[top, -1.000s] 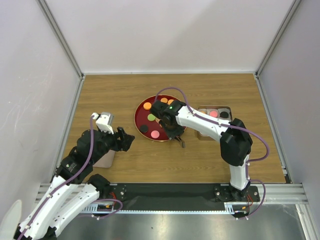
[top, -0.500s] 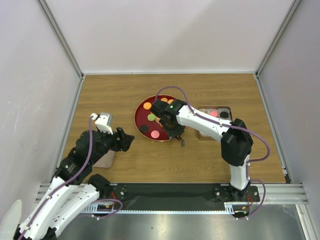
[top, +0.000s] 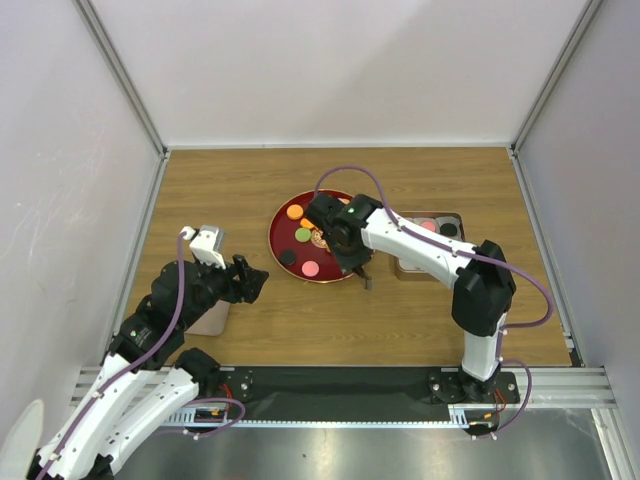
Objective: Pack the cookies
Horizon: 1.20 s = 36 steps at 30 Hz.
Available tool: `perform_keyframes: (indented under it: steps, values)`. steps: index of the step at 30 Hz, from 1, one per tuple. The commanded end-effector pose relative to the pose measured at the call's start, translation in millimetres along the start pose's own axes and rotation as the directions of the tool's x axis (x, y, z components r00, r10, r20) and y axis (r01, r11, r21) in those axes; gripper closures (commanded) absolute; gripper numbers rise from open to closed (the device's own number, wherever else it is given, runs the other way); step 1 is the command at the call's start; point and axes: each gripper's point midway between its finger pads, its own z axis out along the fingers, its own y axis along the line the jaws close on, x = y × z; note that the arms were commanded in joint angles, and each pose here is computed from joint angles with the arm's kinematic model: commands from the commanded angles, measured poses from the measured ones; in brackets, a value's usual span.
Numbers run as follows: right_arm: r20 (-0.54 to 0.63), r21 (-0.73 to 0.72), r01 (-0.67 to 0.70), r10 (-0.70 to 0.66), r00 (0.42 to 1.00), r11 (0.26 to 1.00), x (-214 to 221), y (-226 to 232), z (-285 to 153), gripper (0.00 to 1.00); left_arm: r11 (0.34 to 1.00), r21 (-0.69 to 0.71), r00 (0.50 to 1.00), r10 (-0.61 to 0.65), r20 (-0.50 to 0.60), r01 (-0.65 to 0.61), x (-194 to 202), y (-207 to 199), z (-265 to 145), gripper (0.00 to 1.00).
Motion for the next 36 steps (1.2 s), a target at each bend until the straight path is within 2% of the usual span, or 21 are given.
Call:
perform_keyframes:
  steps: [1, 7, 10, 16, 19, 36]
  values:
    - [0.092, -0.012, -0.039, 0.040, 0.995, 0.999, -16.2, -7.7, -26.0, 0.68, 1.000, 0.013, 0.999, 0.012, 0.031, -0.012, -8.3, -3.3, -0.2, 0.24]
    - [0.090, -0.013, -0.040, 0.041, 0.995, 0.999, -14.6, -8.2, -25.4, 0.69, 1.000, 0.011, 0.999, 0.012, 0.032, -0.012, -8.4, -3.0, -0.1, 0.24]
    - [0.090, -0.013, -0.040, 0.041, 0.995, 0.999, -14.1, -8.2, -24.8, 0.66, 1.000, 0.011, 1.000, 0.012, 0.027, -0.013, -7.5, -3.1, 0.4, 0.24]
    - [0.079, 0.008, -0.023, 0.022, 0.997, 1.000, -10.8, -12.4, -21.2, 0.51, 1.000, 0.009, 1.000, 0.012, 0.026, -0.012, -7.4, -2.7, 0.7, 0.24]
    - [0.067, 0.004, -0.017, 0.017, 0.998, 1.000, -9.3, -10.8, -16.1, 0.49, 1.000, 0.010, 1.000, 0.013, 0.024, -0.013, -6.9, -2.9, 0.6, 0.24]
    - [-0.006, -0.005, 0.021, -0.021, 1.000, 1.000, -2.6, -2.9, 14.3, 0.48, 1.000, 0.004, 1.000, 0.010, 0.028, -0.011, -7.9, -1.7, 0.1, 0.24]
